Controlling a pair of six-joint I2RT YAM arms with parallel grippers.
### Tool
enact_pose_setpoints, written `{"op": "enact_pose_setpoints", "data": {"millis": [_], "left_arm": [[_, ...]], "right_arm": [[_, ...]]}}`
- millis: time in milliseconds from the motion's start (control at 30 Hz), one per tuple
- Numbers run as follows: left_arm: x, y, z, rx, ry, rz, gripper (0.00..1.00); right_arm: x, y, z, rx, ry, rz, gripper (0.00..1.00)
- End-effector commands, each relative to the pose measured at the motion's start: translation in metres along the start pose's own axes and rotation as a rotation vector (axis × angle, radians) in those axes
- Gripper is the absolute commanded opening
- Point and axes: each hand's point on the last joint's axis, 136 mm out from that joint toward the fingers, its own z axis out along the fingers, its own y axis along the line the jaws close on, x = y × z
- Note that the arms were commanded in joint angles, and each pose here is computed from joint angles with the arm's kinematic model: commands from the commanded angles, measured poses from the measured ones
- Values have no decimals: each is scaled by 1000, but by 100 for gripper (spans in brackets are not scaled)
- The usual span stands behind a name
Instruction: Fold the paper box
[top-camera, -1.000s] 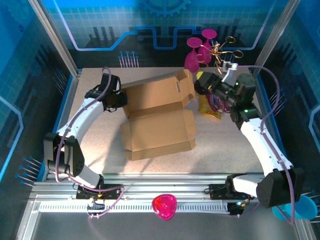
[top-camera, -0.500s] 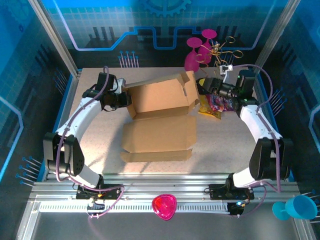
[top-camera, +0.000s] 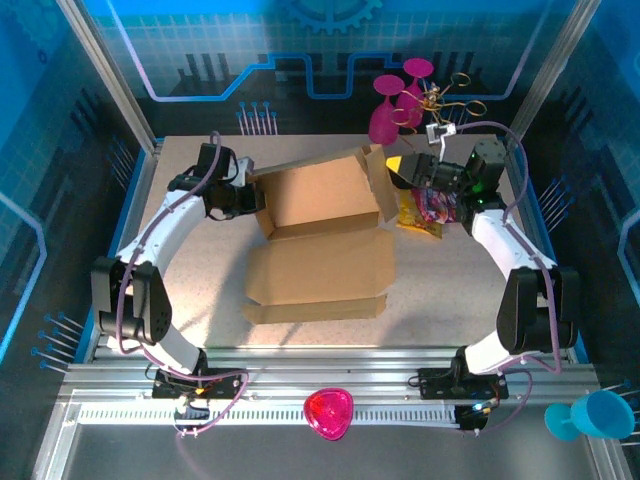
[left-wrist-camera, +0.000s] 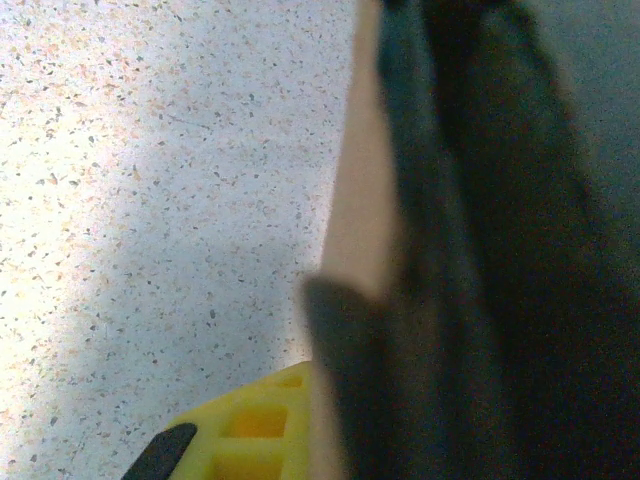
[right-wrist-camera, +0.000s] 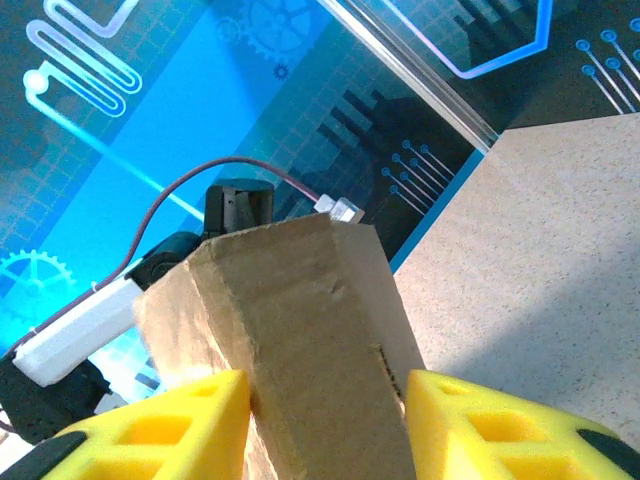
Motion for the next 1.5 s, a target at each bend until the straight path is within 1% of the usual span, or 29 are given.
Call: {"op": "enact_pose_setpoints", "data": {"millis": [0,133,200,367,533,833,1033,1233,1333,1467], "left_arm": [[-8,-9,-6,40,-1,-3,0],[-8,-10,-7,46,3,-4,0],[-8,-11,-7,46,2,-2,0],[-10,-14,-9,55,-3,11,0],[-10,-15,-11,57,-5,17,0],[-11,-17,-15,61,-13,27,0],[-10,-18,-19,61,-17,32,0],[-9,-19,-22,60,-20,38,0],[-9,-20,-23,60,-21,38,0],[-9,-20,-26,60,-25,39,0]], "right_arm": [[9,15,3,-24,36,-50,47],[15,16,8,7,57,-75,49],[22,13,8,60,77,-95,52],[35,3,10,161,129,-147,53],[36,-1,12,273,140,-230,56],[42,-5,29,363,211,-326,59],[39,-18,32,497,239,-399,60],[37,-20,37,528,260,-432,62],[39,-23,43,548,287,-450,59],[39,-32,47,630,318,-487,59]]}}
